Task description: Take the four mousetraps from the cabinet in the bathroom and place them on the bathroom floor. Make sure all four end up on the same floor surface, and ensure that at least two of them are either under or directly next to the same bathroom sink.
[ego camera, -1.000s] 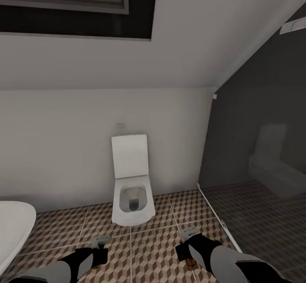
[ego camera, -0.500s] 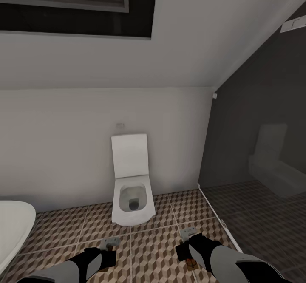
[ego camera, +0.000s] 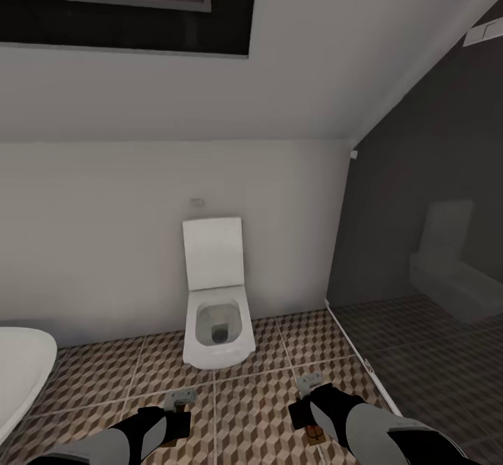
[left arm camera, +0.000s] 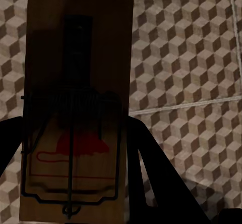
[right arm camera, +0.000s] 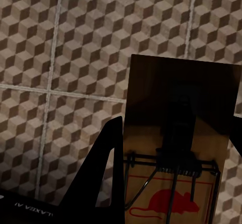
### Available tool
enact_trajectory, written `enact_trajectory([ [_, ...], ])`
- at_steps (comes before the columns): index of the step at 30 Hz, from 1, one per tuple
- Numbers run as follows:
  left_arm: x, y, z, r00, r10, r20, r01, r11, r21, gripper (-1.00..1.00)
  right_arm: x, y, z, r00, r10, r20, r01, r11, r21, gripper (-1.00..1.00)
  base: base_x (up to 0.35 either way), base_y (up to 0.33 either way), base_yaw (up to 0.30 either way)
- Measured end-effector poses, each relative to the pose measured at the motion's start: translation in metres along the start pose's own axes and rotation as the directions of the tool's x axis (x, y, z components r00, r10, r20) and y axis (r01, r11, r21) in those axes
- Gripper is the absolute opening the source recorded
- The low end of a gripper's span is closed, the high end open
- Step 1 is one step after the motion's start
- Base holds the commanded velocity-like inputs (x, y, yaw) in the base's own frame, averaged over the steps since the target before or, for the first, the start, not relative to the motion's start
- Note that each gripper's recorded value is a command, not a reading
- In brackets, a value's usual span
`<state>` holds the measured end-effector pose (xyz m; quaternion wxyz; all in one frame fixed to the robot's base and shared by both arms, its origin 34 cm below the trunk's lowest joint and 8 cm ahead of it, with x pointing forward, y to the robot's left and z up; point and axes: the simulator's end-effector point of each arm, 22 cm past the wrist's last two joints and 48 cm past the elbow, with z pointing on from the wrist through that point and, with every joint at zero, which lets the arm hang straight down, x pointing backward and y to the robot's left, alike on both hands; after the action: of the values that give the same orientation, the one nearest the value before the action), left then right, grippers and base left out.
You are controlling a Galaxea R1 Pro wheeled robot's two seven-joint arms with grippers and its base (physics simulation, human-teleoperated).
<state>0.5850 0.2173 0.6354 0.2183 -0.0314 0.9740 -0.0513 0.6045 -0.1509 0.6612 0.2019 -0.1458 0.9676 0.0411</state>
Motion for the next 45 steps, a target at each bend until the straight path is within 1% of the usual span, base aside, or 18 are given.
enact_trajectory([
  [17, 0.010, 0.007, 0.023, 1.000, 0.000, -0.001, 0.000, 1.000, -0.006, -1.00, 0.008, -0.002, 0.023, 1.000, -0.001, 0.003, 0.001, 1.000, 0.005, -1.00, 0.000, 0.000, 0.000],
  [21, 0.012, 0.015, 0.028, 1.000, -0.002, 0.000, 0.002, 1.000, -0.016, -1.00, 0.010, -0.001, 0.029, 1.000, -0.001, 0.006, 0.001, 1.000, 0.004, -1.00, 0.000, 0.000, 0.000],
  [27, 0.015, 0.037, 0.035, 1.000, -0.006, -0.002, 0.006, 0.999, -0.043, -1.00, 0.012, 0.001, 0.038, 1.000, -0.003, 0.010, 0.003, 1.000, 0.006, -1.00, 0.000, 0.000, 0.000],
  [30, 0.017, 0.041, 0.039, 1.000, -0.007, -0.002, 0.007, 0.999, -0.048, -1.00, 0.013, -0.005, 0.042, 1.000, -0.003, 0.014, 0.003, 1.000, 0.031, -1.00, 0.000, 0.000, 0.000],
  [34, 0.020, 0.044, 0.045, 1.000, -0.008, -0.003, 0.008, 0.999, -0.051, -1.00, 0.014, -0.015, 0.047, 1.000, -0.006, 0.022, 0.004, 0.996, 0.084, -1.00, 0.000, 0.000, 0.000],
  [36, 0.023, 0.048, 0.048, 1.000, -0.009, -0.004, 0.008, 0.998, -0.056, -1.00, 0.014, -0.018, 0.050, 1.000, -0.006, 0.026, 0.004, 0.995, 0.096, -1.00, 0.000, 0.000, 0.000],
  [37, 0.025, 0.051, 0.049, 1.000, -0.009, -0.005, 0.009, 0.998, -0.060, -1.00, 0.015, -0.018, 0.051, 1.000, -0.006, 0.027, 0.004, 0.995, 0.099, -1.00, 0.000, 0.000, 0.000],
  [39, 0.030, 0.065, 0.051, 1.000, -0.011, -0.009, 0.011, 0.996, -0.087, -1.00, 0.016, -0.019, 0.054, 1.000, -0.008, 0.030, 0.005, 0.995, 0.103, -1.00, 0.000, 0.000, 0.000],
  [42, 0.035, 0.078, 0.055, 1.000, -0.013, -0.009, 0.012, 0.994, -0.113, -1.00, 0.017, -0.018, 0.059, 1.000, -0.007, 0.030, 0.004, 0.995, 0.102, -1.00, 0.000, 0.000, 0.000],
  [45, 0.038, 0.081, 0.059, 1.000, -0.013, -0.009, 0.012, 0.993, -0.119, -1.00, 0.020, -0.017, 0.063, 1.000, -0.007, 0.029, 0.004, 0.995, 0.100, -1.00, 0.000, 0.000, 0.000],
])
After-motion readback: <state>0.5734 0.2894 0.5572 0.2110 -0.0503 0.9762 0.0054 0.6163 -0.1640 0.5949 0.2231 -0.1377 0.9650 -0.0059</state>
